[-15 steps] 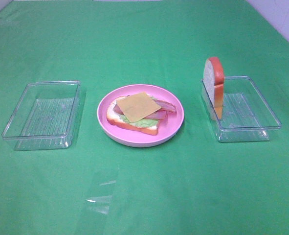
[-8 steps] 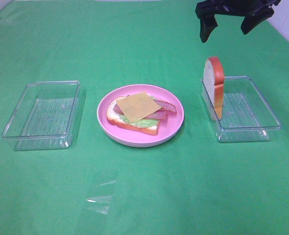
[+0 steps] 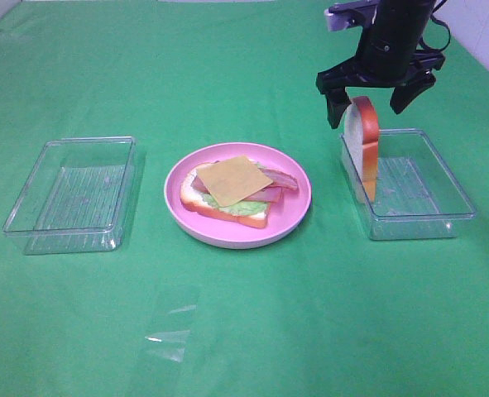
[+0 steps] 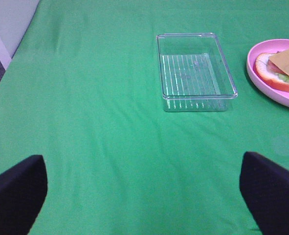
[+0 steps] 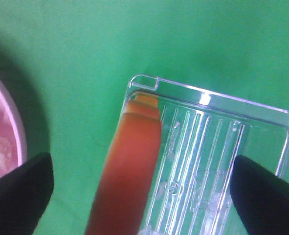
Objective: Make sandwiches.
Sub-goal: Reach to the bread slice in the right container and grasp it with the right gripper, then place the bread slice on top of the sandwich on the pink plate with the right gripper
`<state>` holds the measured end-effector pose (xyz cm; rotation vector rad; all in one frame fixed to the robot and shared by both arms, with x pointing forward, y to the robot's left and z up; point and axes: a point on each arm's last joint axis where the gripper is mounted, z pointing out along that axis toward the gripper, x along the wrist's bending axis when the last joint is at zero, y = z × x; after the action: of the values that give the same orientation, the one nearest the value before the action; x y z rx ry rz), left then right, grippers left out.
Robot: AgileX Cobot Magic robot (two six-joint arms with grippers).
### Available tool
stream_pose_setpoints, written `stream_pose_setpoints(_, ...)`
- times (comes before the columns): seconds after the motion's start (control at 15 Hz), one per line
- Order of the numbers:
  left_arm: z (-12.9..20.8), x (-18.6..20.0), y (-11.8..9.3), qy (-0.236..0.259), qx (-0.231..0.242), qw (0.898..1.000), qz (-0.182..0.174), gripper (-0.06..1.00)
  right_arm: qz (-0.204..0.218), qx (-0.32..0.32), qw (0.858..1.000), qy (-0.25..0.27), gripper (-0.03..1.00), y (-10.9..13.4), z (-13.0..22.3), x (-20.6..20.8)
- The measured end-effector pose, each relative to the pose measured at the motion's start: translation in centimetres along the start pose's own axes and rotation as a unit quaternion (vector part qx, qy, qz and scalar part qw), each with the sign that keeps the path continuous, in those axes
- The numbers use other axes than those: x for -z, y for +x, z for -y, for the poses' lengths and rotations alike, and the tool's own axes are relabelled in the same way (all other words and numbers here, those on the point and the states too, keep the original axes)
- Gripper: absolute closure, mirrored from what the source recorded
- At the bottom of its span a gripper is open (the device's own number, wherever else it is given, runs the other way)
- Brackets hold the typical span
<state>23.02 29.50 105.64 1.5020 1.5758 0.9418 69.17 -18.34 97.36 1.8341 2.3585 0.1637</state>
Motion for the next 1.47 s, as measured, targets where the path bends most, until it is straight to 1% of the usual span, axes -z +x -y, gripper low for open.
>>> stream_pose_setpoints(0.33,0.0,0.0,0.0,0.0,0.0,1.0,0.0,-0.04,0.001,-0.004,0.999,0.044,0.04,0.1,0.6,-1.5)
stream_pose_setpoints(0.4,0.0,0.0,0.0,0.0,0.0,1.0,0.0,-0.04,0.001,-0.005,0.999,0.045,0.07,0.1,0.6,-1.6)
stream_pose_setpoints(0.47,0.0,0.0,0.0,0.0,0.0,1.0,0.0,-0.04,0.001,-0.006,0.999,0.047,0.12,0.1,0.6,-1.8)
stream_pose_setpoints(0.67,0.0,0.0,0.0,0.0,0.0,1.0,0.0,-0.04,0.002,-0.019,0.999,0.047,0.5,0.1,0.6,-1.8)
stream_pose_setpoints(0.73,0.0,0.0,0.0,0.0,0.0,1.0,0.0,-0.04,0.002,-0.021,0.999,0.047,0.6,0.1,0.6,-1.8)
stream_pose_setpoints(0.8,0.0,0.0,0.0,0.0,0.0,1.0,0.0,-0.04,0.001,-0.022,0.999,0.048,0.68,0.1,0.6,-1.8)
stream_pose_setpoints(0.87,0.0,0.0,0.0,0.0,0.0,1.0,0.0,-0.04,0.001,-0.022,0.999,0.049,0.71,0.1,0.6,-1.8)
stream_pose_setpoints(1.13,0.0,0.0,0.0,0.0,0.0,1.0,0.0,-0.04,0.002,-0.025,0.998,0.054,0.71,0.1,0.7,-1.5)
stream_pose_setpoints(1.47,0.0,0.0,0.0,0.0,0.0,1.0,0.0,-0.04,0.001,-0.019,1.0,0.0,0.71,-0.3,1.1,4.9)
